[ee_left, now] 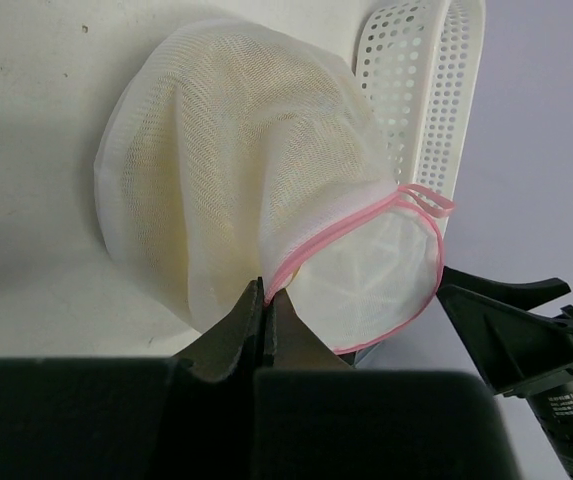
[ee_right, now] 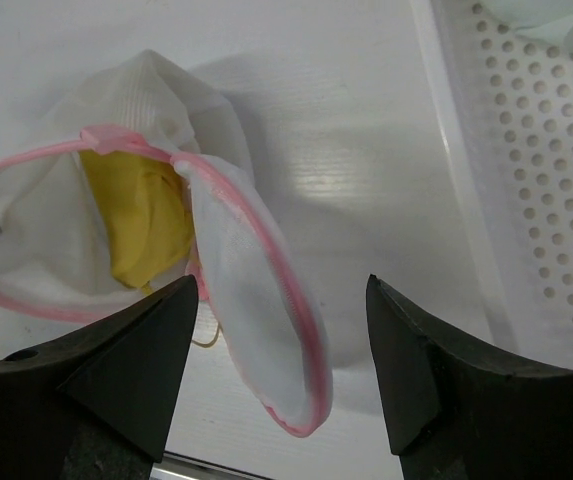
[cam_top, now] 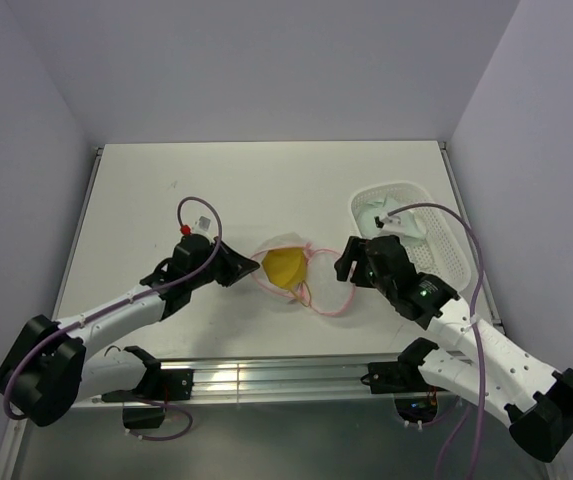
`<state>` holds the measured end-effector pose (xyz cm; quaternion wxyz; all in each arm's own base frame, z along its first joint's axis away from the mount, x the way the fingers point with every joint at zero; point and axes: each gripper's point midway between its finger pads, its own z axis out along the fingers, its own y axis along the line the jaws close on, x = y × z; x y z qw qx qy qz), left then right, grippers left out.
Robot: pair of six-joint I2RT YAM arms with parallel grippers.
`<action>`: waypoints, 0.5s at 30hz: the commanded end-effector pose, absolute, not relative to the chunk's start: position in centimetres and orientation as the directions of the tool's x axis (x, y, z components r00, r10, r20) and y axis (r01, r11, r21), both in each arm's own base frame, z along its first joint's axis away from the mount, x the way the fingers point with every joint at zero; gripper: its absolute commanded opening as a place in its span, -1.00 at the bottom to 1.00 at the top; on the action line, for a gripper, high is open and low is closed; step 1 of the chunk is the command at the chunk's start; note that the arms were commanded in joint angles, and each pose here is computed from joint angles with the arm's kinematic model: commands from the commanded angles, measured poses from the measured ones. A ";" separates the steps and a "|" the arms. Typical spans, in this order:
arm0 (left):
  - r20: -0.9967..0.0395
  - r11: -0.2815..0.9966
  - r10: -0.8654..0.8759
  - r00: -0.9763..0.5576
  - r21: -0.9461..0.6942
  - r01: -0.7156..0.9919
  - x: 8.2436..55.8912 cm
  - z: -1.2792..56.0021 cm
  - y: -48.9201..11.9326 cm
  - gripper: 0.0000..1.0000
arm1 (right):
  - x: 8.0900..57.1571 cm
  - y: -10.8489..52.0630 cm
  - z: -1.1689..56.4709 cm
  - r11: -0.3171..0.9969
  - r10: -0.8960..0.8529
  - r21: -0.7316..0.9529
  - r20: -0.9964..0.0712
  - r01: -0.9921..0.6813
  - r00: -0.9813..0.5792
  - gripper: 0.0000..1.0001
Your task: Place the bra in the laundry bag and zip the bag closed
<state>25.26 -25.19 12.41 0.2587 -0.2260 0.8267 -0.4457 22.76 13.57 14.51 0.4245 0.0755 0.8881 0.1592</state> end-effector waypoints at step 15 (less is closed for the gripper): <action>-0.258 0.491 -0.563 -0.785 -0.869 -0.066 26.1 14.0 -26.5 -1.00 | 23.4 18.6 18.0 0.851 0.303 0.511 -0.665 -0.120 -0.682 -0.76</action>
